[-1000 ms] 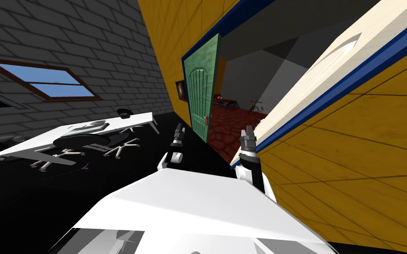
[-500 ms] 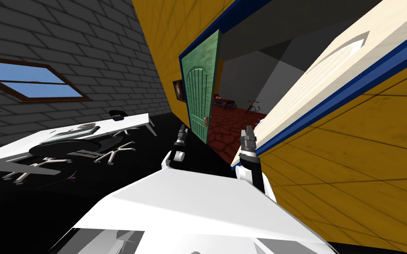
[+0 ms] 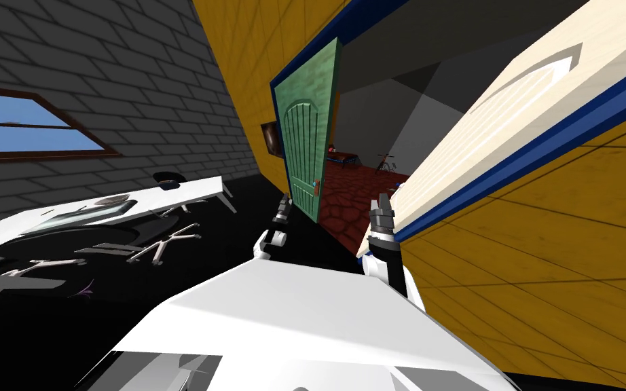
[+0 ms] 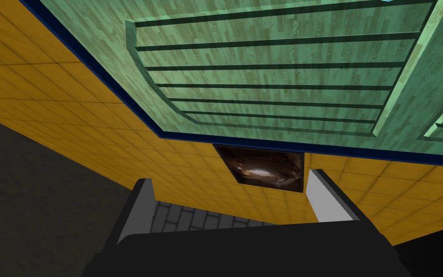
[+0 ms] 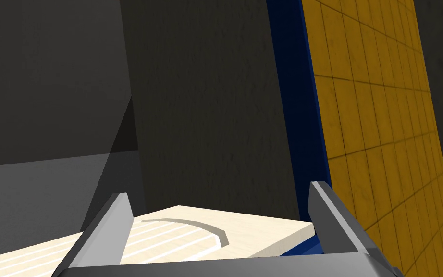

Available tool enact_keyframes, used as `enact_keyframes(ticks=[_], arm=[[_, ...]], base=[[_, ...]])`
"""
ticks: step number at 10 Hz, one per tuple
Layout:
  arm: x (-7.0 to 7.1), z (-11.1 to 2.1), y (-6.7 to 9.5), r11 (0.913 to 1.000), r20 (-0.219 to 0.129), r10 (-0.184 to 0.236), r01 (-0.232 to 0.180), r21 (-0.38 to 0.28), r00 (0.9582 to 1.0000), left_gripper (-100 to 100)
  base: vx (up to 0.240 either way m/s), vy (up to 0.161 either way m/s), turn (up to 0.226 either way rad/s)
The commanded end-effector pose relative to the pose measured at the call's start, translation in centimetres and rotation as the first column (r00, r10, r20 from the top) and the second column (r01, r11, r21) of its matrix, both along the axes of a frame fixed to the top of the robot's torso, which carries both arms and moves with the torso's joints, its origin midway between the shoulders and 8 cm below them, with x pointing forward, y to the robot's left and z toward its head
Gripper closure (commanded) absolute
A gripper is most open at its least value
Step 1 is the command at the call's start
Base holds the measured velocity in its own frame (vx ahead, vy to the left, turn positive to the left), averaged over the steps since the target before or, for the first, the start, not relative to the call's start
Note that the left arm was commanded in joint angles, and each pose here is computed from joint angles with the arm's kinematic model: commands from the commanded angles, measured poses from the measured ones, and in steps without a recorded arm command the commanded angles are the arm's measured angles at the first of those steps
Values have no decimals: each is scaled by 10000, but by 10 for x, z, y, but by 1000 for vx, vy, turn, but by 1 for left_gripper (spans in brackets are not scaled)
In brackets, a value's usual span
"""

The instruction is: Push the door open

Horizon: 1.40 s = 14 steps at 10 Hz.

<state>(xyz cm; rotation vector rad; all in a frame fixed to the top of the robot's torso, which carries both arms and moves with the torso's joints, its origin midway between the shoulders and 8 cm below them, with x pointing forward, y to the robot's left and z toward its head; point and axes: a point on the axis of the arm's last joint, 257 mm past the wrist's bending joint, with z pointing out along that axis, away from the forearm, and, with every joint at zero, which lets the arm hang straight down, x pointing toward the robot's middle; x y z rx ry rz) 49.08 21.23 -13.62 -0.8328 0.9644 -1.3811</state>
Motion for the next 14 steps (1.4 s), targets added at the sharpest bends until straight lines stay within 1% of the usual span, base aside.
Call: enact_keyframes(ticks=[1,3,6,8,13,14], arm=[[8,-8,-6,9999,-190,-141,141,14,9997,-100],[17,-19,-14,9995,-420,-308,310,26,9986,-100],[29,-35,-25,9984,-765,-553,558,51,9955,-100],[37,-44,-33,9974,-965,-715,723,50,9928,-100],[55,-70,-53,9937,-1558,-1094,1116,54,9817,-100],[55,-70,-53,9937,-1558,-1094,1116,54,9817,-100]], base=[[82,89,-77],[84,85,-83],[83,76,-79],[87,94,-86],[76,87,-78],[56,55,-23]])
